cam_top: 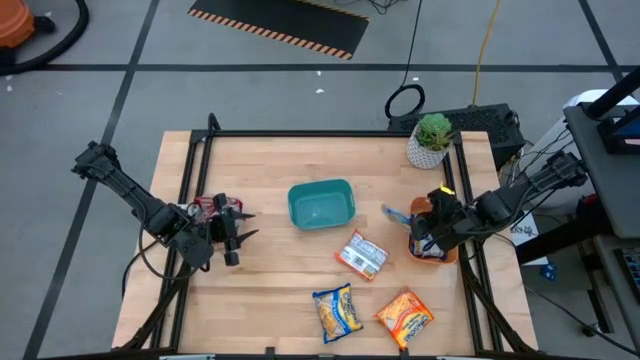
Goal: Sort Maruchan noodles
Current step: Put the top blue noodle pack into the orange bin, then adjust the orange bin, then put the top blue noodle pack into the orange bin
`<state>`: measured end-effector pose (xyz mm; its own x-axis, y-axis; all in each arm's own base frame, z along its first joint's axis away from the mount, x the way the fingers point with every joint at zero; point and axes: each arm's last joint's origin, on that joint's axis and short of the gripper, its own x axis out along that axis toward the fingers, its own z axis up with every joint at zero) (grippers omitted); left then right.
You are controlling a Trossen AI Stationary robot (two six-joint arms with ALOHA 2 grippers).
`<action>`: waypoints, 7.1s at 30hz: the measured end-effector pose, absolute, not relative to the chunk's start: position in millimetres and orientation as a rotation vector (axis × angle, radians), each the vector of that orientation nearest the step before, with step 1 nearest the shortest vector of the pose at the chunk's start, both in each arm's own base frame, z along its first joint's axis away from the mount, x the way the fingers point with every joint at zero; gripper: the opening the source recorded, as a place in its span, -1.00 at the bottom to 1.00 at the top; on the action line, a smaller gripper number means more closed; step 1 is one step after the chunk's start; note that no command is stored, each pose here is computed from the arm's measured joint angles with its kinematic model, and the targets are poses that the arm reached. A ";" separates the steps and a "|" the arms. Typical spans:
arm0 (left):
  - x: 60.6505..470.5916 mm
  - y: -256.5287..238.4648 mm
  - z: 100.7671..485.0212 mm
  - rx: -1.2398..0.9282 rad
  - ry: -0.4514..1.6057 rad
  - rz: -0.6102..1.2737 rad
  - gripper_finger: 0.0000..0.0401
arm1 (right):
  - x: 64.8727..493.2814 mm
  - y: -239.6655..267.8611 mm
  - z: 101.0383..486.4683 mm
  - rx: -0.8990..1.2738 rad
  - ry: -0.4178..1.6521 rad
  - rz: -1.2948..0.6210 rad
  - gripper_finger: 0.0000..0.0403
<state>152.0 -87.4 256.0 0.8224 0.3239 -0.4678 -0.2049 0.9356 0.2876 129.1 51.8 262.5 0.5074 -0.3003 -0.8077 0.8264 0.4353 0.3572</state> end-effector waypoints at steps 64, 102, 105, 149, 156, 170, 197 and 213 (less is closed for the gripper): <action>164.6 -83.0 264.6 0.234 0.477 0.258 -0.07 | 116.1 36.6 177.4 1.056 0.742 -0.816 -0.15; 165.1 -83.6 265.0 0.248 0.478 0.236 -0.07 | 117.3 13.7 150.8 1.024 0.610 -0.561 -0.61; 165.1 -83.6 265.0 0.248 0.479 0.235 -0.07 | 118.6 13.5 156.6 1.020 0.586 -0.562 -0.62; 172.5 -76.3 267.8 0.252 0.474 0.206 -0.07 | 209.8 -15.9 168.7 0.750 1.006 -0.897 -1.00; 172.3 -77.0 267.0 0.246 0.485 0.178 -0.07 | 188.3 -18.9 169.1 0.703 1.122 -1.057 -1.00; 171.6 -77.1 266.1 0.217 0.491 0.185 -0.07 | 214.0 -1.7 190.9 0.758 0.889 -0.664 -0.88; 171.5 -76.9 265.8 0.207 0.493 0.189 -0.07 | 214.0 40.1 173.7 0.432 1.117 -0.358 0.04; 171.4 -76.9 265.8 0.215 0.494 0.188 -0.07 | 228.1 29.3 154.6 0.213 1.174 -0.281 0.04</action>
